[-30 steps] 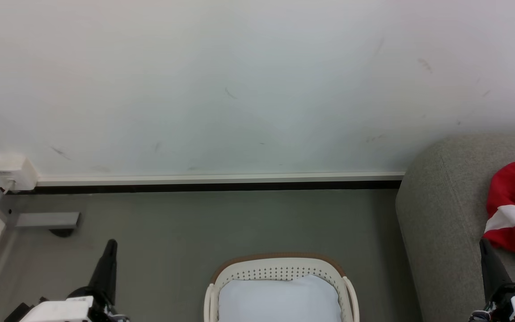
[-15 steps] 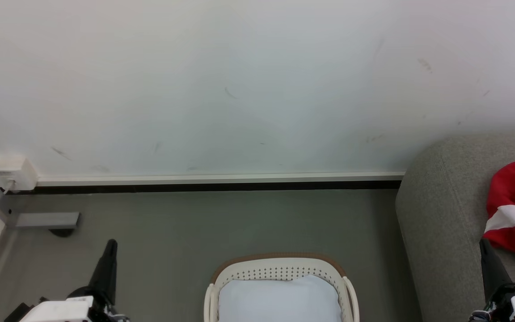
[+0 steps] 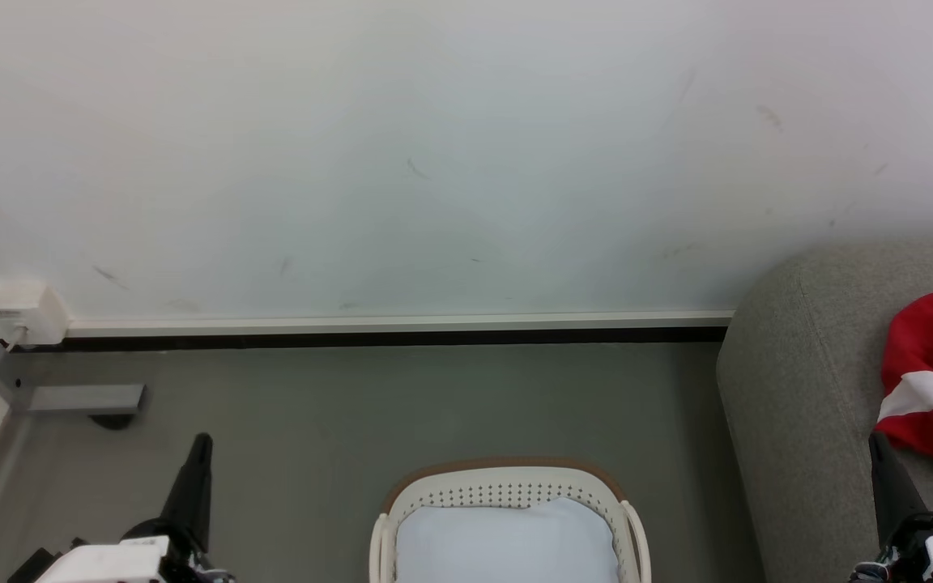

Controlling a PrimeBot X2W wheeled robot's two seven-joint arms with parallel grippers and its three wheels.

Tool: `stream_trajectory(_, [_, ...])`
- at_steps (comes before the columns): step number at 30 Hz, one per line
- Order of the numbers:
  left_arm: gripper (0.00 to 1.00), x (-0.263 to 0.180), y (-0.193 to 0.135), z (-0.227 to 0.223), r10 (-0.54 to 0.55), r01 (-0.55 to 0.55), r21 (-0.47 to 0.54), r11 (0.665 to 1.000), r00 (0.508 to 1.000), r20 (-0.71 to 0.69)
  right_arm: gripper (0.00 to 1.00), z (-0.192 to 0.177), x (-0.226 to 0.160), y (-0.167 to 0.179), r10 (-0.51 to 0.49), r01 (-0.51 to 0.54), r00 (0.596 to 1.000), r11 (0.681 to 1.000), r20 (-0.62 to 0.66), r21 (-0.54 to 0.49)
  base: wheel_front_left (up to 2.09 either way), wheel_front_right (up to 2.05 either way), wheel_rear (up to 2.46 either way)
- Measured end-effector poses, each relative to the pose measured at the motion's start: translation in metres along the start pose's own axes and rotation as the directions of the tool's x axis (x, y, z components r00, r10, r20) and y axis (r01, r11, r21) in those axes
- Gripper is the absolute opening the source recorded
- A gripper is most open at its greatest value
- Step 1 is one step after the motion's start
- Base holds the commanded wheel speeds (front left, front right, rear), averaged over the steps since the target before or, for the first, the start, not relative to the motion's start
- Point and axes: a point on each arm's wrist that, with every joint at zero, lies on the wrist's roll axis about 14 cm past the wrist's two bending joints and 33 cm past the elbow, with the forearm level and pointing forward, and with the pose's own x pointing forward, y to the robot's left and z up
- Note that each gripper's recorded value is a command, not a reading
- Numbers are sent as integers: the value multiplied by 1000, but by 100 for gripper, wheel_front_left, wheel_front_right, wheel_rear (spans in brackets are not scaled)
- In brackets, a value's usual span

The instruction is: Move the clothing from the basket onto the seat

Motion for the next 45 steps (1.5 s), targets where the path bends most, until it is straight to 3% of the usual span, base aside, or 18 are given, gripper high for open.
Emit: stream_trajectory(45, [0, 0, 0, 0, 0, 0, 0, 1000, 1000, 0, 0, 0, 0, 0, 0, 0, 1000, 1000, 0, 0, 0, 0, 0])
